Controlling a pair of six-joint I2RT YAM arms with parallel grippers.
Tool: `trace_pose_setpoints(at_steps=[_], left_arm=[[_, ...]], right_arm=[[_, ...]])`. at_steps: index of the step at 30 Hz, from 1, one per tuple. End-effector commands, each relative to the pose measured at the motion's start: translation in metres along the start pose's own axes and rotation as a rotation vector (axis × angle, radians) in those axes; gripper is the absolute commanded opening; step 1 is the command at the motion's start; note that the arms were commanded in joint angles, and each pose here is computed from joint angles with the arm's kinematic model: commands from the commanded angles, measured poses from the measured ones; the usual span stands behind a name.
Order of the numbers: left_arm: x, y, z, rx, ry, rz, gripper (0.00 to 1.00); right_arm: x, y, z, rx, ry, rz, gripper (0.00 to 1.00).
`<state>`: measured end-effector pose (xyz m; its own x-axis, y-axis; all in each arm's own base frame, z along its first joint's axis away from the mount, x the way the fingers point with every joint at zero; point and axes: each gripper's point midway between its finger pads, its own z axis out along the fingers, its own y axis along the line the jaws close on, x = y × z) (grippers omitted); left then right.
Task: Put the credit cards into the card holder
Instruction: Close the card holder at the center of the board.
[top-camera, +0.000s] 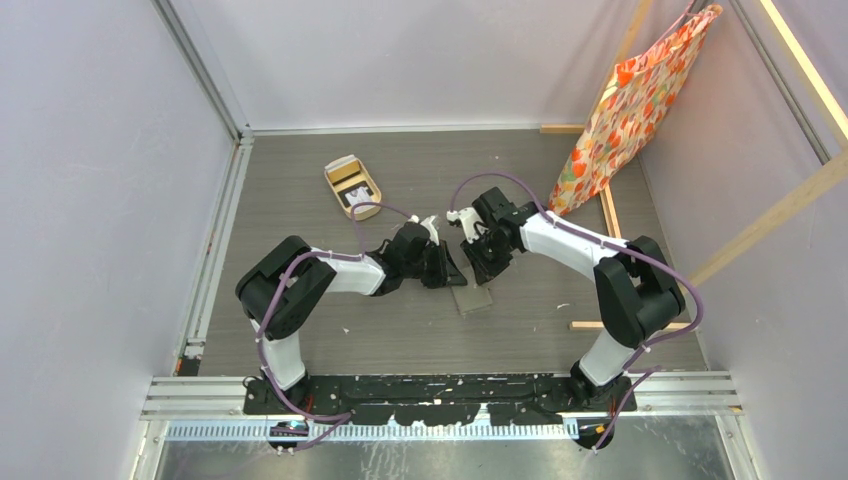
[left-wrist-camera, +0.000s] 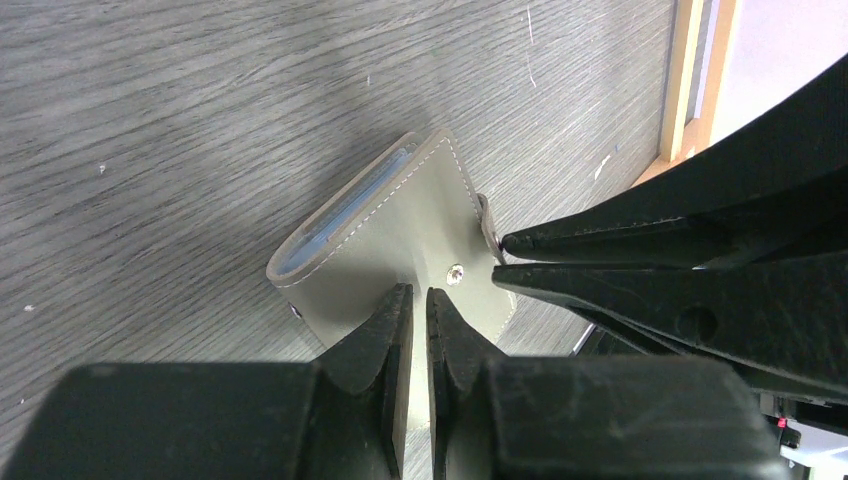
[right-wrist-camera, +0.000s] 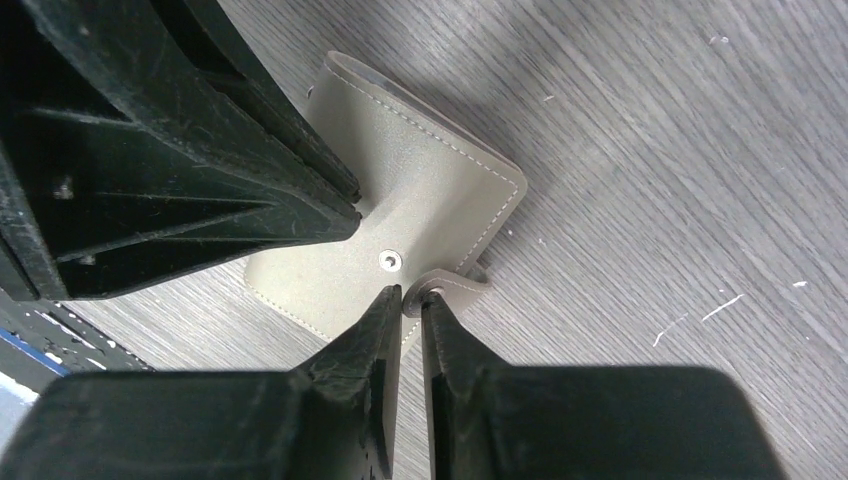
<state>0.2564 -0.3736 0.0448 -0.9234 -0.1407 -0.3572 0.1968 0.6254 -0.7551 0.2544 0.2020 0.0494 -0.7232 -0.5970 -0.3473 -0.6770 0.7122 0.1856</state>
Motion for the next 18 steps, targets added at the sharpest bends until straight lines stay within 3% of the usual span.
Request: trace_pose_setpoints(at_steps=[1,11,18], left_arm=[[0.002,0.01,0.0,-0.027,-0.009,0.025,0.12],[0.001,0.009,-0.001,-0.019,-0.015,0.028,0.12],[-0.001,0.003,-0.003,-0.003,-0.023,0.034,0.13]], right_arm=[[-0.005,-0.001,-0.004,0.02,-0.009,-0.008,0.15],[-0.008,0.001,-0.007,0.0,-0.015,-0.019,0.01],[-0.015,0.003,-0.023,-0.059,-0.075,-0.009,0.01]])
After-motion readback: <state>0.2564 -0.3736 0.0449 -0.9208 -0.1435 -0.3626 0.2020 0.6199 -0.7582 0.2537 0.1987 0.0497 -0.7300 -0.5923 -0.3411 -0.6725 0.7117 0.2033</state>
